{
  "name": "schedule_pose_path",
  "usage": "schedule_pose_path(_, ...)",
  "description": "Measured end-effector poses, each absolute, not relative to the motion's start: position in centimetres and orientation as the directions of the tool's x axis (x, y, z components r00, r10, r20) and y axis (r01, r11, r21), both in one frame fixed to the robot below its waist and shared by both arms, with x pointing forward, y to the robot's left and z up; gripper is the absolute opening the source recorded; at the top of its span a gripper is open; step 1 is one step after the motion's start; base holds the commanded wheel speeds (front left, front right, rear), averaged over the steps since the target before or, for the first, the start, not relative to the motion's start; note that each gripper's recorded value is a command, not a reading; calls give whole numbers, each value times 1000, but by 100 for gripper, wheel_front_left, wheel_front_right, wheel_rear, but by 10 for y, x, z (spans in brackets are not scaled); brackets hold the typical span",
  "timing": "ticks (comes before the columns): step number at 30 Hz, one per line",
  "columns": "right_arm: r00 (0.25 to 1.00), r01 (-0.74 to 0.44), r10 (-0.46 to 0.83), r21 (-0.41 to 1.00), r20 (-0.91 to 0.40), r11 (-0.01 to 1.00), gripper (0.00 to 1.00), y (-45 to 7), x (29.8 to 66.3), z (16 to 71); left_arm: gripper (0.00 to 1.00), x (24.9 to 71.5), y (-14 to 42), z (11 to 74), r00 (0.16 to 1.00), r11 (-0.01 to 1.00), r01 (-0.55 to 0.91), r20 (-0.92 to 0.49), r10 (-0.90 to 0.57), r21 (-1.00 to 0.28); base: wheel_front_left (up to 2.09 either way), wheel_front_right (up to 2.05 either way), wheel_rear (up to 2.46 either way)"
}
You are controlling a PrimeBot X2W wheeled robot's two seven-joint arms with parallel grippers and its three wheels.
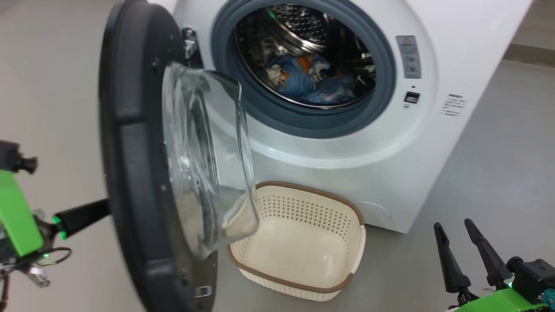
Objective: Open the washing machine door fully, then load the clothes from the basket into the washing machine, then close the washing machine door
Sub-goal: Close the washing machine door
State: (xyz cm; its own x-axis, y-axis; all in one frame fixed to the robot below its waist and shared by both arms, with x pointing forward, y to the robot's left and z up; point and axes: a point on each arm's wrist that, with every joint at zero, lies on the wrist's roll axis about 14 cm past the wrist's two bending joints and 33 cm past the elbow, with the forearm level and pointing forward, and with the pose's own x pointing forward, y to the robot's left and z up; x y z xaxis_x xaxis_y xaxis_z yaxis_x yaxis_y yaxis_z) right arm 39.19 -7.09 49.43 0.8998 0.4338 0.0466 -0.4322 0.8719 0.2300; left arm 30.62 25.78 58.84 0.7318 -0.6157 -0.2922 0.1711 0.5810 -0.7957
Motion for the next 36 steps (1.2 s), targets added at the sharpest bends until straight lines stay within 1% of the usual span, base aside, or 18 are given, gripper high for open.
schedule_pose_path(2, 909, -414, 414, 230, 48, 881, 100, -78, 390, 495, 0, 311, 241, 591, 702, 567, 212, -280, -655, -796, 0, 0, 0)
schedule_pose_path(3, 909, -414, 414, 230, 48, 881, 100, -78, 390, 495, 0, 311, 241, 591, 702, 567, 212, -280, -655, -796, 0, 0, 0)
schedule_pose_path(4, 917, -395, 395, 230, 51, 889, 100, -85, 387, 496, 0, 316, 227, 592, 678, 550, 243, -266, -685, -799, 0, 0, 0)
schedule_pose_path(9, 936, -351, 349, 231, 49, 907, 100, -102, 380, 496, 0, 328, 204, 593, 643, 526, 286, -247, -725, -801, 0, 0, 0)
schedule_pose_path(22, 985, -175, 169, 233, 48, 957, 100, -163, 357, 496, 0, 373, 136, 589, 569, 484, 379, -215, -794, -789, 0, 0, 0)
schedule_pose_path(27, 996, -92, 86, 226, 37, 970, 100, -189, 344, 492, 0, 398, 112, 587, 549, 473, 397, -209, -809, -787, 0, 0, 0)
schedule_pose_path(36, 1000, -1, -3, 226, 17, 974, 100, -215, 330, 487, 0, 419, 80, 588, 505, 427, 430, -180, -844, -795, 0, 0, 0)
